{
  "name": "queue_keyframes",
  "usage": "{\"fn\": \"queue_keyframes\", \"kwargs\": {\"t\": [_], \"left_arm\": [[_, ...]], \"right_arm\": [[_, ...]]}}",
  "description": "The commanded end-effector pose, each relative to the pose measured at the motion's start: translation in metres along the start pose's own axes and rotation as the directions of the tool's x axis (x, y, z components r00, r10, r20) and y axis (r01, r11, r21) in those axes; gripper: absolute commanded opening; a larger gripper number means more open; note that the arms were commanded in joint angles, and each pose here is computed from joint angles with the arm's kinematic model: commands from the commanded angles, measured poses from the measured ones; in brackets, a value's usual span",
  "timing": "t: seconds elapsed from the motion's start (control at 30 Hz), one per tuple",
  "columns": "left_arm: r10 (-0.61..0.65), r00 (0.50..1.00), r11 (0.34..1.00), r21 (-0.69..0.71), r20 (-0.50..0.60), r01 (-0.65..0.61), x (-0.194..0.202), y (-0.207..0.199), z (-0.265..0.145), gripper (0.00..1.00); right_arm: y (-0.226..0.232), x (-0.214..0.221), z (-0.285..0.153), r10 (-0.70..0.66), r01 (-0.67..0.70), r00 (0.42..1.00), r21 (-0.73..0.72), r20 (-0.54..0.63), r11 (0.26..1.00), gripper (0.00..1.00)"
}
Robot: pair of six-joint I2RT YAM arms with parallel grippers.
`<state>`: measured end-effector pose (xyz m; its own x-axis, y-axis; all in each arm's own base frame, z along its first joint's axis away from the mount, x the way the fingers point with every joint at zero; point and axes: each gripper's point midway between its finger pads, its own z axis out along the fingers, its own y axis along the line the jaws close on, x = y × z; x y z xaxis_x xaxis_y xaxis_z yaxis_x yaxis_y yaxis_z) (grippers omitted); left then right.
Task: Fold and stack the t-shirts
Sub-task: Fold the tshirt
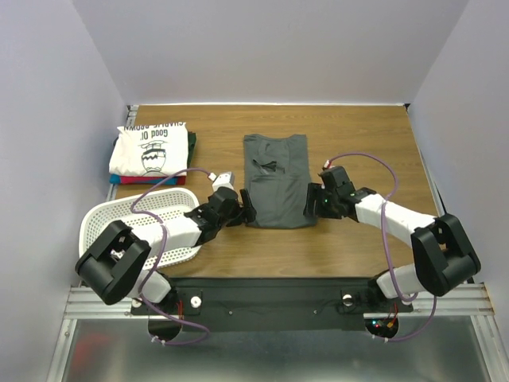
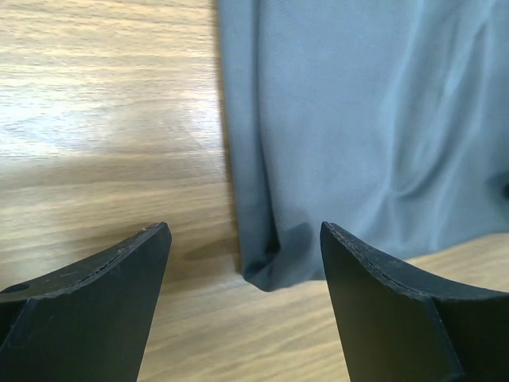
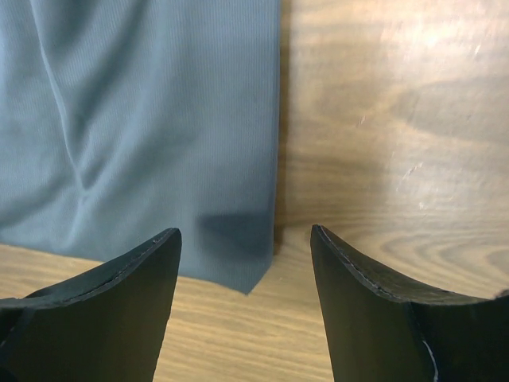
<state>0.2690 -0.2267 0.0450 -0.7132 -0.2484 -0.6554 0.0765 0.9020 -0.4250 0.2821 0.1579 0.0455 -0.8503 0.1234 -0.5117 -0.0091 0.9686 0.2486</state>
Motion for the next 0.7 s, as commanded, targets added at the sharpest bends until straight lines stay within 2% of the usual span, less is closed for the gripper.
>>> {"fn": "queue_keyframes", "kwargs": {"t": [0.0,0.27,0.4,0.67], "left_arm": [[-0.043,0.999,0.995,0.092,0.033,0.039,-0.010,-0.020,-0.008,0.87],[-0.039,0.999,0.996,0.082,-0.002,0.039,0.002,-0.013,-0.009,0.87],[-0.040,0.999,0.997,0.071,-0.020,0.042,0.008,-0.009,-0.009,0.86],[-0.044,0.998,0.997,0.060,-0.042,0.046,0.018,-0.002,-0.011,0.85]], "right_arm": [[0.013,-0.001,-0.007,0.039,-0.037,0.999,-0.068,0.024,0.997,0.72],[0.015,0.021,0.002,0.057,-0.060,0.998,-0.088,-0.037,0.994,0.70],[0.014,0.025,0.005,0.058,-0.061,0.997,-0.078,-0.042,0.995,0.65],[0.019,0.031,0.011,0.050,-0.056,0.996,-0.081,-0.070,0.995,0.44]]}}
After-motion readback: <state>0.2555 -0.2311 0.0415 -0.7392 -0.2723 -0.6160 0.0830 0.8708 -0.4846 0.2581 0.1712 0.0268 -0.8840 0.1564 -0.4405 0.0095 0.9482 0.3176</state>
